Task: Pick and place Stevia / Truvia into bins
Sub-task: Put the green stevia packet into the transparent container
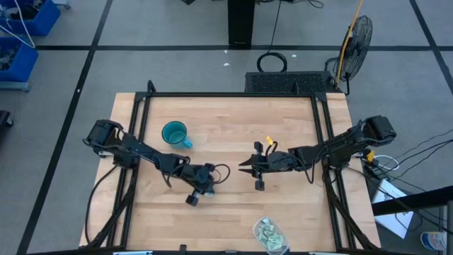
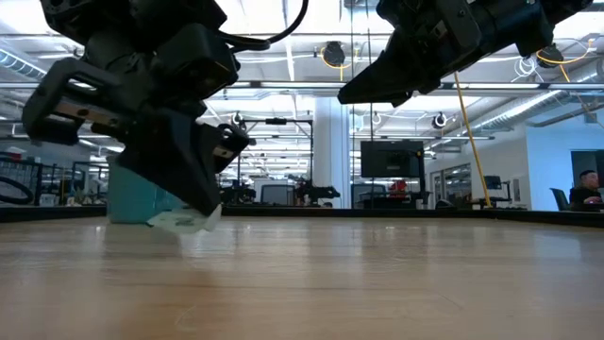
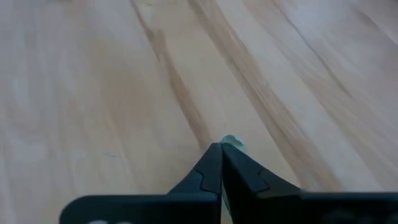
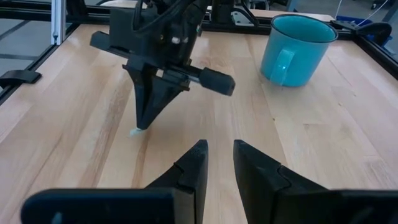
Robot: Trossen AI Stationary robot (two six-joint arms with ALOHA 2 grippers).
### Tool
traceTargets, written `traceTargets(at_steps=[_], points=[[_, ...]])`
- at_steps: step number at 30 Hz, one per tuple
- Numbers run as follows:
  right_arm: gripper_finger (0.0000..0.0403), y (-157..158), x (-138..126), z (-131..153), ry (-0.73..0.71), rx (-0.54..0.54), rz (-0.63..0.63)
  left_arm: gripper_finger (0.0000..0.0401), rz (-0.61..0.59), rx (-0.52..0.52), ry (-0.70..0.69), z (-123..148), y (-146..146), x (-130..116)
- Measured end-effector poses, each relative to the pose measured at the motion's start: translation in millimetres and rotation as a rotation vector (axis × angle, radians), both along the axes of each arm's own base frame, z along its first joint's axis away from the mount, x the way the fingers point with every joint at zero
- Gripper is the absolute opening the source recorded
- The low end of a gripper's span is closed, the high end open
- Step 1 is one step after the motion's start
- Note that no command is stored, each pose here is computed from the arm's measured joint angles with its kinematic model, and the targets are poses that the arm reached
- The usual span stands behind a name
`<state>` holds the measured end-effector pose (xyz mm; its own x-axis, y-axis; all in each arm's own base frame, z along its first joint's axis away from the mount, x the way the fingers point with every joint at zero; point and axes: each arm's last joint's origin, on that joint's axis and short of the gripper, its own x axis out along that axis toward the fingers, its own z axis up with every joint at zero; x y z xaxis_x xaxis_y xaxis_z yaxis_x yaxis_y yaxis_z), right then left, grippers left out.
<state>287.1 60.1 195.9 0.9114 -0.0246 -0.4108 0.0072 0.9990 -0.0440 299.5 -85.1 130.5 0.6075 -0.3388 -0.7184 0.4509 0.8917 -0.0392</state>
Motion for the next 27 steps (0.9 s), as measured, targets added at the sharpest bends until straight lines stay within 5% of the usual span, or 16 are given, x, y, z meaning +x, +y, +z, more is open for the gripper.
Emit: traceTargets(at_steps=[8, 20, 27], points=[[0.0069, 2, 3, -6, 0.01, 0.14, -0.018, 0.0006, 0.061, 0.025, -0.09, 5, 6, 8], [0.0069, 4, 29, -71, 0.074, 0.505, -0.191, 0.0005, 0.201, 0.141, -0.253, 33, 23, 33], [0.0069, 2, 36, -78, 0.025, 0.542, -0.162, 0.0022, 0.22, 0.145, -0.259, 39, 29, 39]])
